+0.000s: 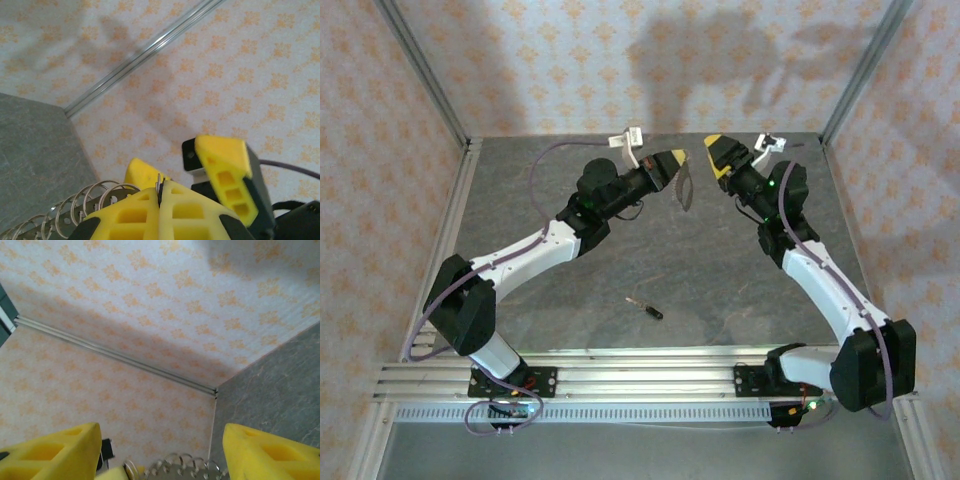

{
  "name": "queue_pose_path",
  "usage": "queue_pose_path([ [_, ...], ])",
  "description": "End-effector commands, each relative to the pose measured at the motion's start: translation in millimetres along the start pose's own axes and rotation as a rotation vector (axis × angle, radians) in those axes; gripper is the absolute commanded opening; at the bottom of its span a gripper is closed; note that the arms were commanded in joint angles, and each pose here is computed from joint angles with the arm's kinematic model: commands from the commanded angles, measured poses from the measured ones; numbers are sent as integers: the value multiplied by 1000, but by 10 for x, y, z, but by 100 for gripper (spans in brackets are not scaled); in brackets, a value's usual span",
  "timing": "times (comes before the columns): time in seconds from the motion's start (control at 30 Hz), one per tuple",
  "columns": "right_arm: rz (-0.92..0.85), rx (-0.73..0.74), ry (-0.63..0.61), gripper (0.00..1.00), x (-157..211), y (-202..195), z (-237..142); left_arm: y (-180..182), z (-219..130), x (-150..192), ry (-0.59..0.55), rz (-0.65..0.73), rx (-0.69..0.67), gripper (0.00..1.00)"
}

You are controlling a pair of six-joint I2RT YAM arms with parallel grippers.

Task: Put the keys on the keyring

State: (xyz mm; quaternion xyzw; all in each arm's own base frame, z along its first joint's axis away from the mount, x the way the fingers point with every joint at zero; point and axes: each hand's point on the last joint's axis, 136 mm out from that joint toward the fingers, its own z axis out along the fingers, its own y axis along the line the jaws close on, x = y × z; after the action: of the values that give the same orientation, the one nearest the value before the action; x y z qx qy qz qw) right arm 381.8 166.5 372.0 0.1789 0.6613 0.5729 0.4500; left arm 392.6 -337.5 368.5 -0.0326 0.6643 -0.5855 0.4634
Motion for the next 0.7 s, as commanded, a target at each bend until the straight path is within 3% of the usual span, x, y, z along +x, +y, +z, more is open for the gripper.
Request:
queue_pose_path([
  [0.0,-26,24,-39,65,-190,185,-152,-83,-154,-59,-23,41,20,0],
  [0.67,105,-82,-4,62,-242,451,-222,-6,-627,-22,-35,111,-72,0],
])
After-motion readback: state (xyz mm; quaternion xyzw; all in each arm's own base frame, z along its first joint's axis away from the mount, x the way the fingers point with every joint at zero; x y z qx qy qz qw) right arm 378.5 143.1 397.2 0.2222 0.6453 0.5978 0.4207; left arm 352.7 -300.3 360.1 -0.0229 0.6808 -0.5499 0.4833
